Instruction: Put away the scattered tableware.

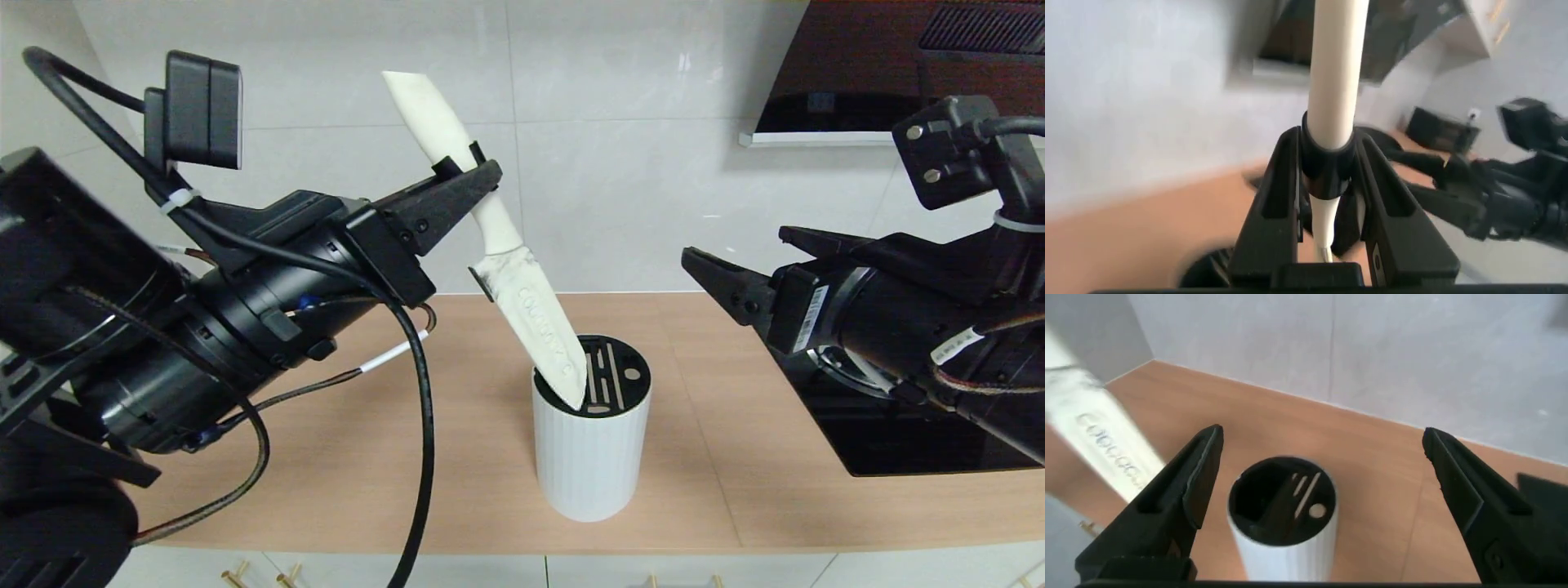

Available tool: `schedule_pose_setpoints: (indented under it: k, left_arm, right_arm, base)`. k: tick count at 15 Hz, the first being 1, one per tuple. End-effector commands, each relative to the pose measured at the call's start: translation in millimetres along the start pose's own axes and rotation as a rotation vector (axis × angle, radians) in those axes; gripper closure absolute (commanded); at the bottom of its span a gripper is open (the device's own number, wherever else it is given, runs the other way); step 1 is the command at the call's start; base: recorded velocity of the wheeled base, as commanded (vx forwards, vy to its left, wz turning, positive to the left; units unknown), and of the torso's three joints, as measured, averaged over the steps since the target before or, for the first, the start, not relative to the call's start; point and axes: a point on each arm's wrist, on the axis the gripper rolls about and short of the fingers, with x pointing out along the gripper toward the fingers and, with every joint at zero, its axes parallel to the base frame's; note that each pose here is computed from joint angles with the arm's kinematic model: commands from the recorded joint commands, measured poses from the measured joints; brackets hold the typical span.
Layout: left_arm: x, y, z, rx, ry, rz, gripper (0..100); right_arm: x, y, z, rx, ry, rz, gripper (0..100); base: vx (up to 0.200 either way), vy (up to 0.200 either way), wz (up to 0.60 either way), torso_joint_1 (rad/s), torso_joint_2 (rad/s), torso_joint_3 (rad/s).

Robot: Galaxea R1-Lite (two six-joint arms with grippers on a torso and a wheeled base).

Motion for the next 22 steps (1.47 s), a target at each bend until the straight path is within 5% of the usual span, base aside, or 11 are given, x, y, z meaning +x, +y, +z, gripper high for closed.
schedule_pose_setpoints:
  k: [1,4,7,14,22]
  left_arm:
    - [-1.6,2.7,-6.3,0.073,0.016,-0.041,100]
    - [1.1,7.5,-17.4,0.149,0.036,-0.057,100]
    - [13.2,17.8,-38.4,0.196,-0.009,-0.077,100]
    - [30.1,37.7,-80.4,0.190,0.010,-0.068,100]
    - [28.8,53.3,-86.4,0.196,0.029,-0.028,100]
  right_arm:
    - [-2.3,-3.6,2.8,0.000,-0.011,-0.010,0]
    - [0.6,-6.4,0.3,-0.006,-0.002,-0.026,0]
    - [0.8,-6.3,-0.5,-0.007,0.001,-0.025,0]
    - [2.3,-5.8,-2.1,-0.009,0.007,-0.027,0]
    - [4.6,-4.9,-5.3,-0.013,0.018,-0.026,0]
  base:
    - [0.000,0.000,0.00,0.000,0.00,0.000]
    - [0.000,0.000,0.00,0.000,0.00,0.000]
    - [0.000,0.000,0.00,0.000,0.00,0.000]
    - [0.000,0.000,0.00,0.000,0.00,0.000]
    - [0.000,0.000,0.00,0.000,0.00,0.000]
